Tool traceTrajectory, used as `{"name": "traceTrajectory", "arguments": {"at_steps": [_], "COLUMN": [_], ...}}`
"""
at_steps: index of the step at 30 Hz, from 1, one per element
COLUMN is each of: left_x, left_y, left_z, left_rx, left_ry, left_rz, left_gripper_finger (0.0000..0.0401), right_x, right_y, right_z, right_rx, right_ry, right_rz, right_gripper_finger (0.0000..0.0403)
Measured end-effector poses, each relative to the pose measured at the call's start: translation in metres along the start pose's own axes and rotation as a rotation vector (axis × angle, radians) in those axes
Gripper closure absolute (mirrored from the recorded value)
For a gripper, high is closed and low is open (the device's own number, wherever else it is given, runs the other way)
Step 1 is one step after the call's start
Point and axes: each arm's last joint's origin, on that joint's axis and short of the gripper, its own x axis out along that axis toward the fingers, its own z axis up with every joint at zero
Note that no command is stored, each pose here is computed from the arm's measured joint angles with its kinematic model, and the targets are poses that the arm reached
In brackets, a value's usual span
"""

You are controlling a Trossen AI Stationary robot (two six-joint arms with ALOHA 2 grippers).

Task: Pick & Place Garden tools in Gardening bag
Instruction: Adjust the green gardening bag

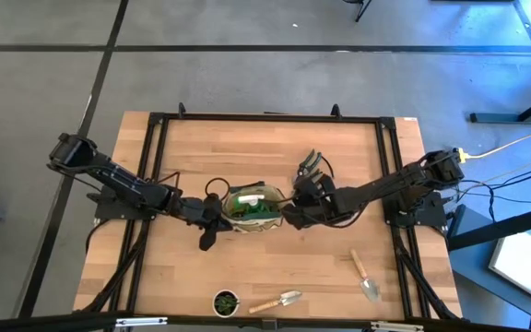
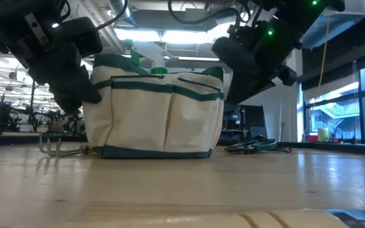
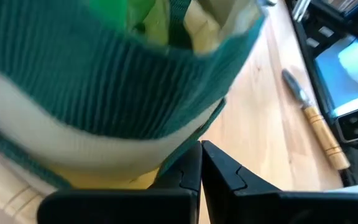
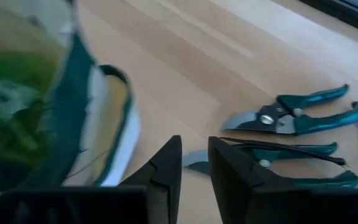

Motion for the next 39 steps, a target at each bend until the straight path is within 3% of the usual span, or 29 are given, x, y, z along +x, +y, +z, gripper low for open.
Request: {"name": "traceTrajectory", "arguments": {"at_steps": [7,17,29,39], "left_x": [-0.001,-0.023,-0.035,-0.046], "left_y": [0.003,0.006,-0.003,-0.004], "left_z": [-0.002,0.006,0.008,0.012], "left_rx": [0.005,-0.024,0.002,0.005], "left_ry": [0.019,-0.073,-0.125,-0.21], "left_rz": [0.048,0.173,0.148,0.205], "left_gripper_finger": [0.04,0.0399,0.0399,0.0399], "right_x": [-0.005,-0.012,-0.026,-0.031], "right_y": [0.005,0.015,0.025,0.028], "right_z": [-0.004,-0.008,-0.019,-0.021], "right_rx": [-0.011,-0.059,-0.119,-0.122], "right_ry": [0.0,0.009,0.021,0.006], "right_rz": [0.035,0.126,0.211,0.227], "right_gripper_finger": [0.0323,0.0323,0.0323,0.0323]}}
